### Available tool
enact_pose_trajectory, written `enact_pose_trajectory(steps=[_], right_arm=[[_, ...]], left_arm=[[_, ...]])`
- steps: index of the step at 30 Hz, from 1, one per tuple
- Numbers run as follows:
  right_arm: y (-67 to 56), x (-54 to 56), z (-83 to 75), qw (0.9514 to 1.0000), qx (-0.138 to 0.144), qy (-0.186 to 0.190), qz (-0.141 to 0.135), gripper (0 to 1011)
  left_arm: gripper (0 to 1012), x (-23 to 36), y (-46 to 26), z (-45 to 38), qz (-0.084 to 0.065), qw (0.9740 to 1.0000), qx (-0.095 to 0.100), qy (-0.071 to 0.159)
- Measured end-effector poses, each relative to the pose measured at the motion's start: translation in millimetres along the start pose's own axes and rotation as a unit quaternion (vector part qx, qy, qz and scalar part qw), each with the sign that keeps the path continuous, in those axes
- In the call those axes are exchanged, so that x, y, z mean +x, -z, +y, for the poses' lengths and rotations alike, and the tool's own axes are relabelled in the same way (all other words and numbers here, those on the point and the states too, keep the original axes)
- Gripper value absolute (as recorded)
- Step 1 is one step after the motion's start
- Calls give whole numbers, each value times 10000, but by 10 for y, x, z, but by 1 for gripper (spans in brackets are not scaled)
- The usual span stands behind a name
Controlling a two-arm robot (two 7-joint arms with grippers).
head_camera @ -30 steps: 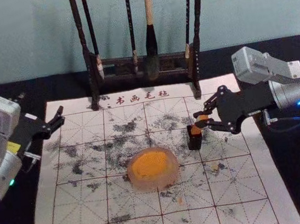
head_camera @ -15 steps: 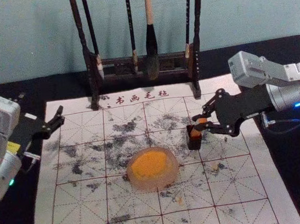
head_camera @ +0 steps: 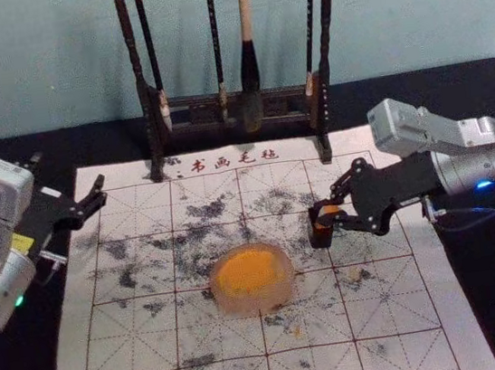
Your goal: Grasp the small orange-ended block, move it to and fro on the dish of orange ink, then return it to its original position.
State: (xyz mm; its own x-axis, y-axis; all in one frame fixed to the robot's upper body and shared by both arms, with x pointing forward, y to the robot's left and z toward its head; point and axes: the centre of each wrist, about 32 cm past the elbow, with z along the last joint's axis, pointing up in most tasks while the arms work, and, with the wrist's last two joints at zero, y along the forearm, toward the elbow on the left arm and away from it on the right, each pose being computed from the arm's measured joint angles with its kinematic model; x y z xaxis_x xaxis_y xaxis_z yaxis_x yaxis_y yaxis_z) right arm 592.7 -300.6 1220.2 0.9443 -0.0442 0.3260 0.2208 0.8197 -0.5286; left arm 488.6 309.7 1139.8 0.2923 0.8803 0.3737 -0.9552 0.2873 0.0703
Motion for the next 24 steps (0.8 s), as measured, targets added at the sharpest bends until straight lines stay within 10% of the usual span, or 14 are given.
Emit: enact_pose_trajectory(steps=[16, 24], right_arm=[[7, -6, 13, 10000, -27, 11, -18, 149], [5, -5, 9, 10000, -20, 13, -14, 366]], left_arm=[[1001, 0, 0, 0, 0, 10000, 1, 0], [1001, 0, 0, 0, 0, 10000, 0, 0]])
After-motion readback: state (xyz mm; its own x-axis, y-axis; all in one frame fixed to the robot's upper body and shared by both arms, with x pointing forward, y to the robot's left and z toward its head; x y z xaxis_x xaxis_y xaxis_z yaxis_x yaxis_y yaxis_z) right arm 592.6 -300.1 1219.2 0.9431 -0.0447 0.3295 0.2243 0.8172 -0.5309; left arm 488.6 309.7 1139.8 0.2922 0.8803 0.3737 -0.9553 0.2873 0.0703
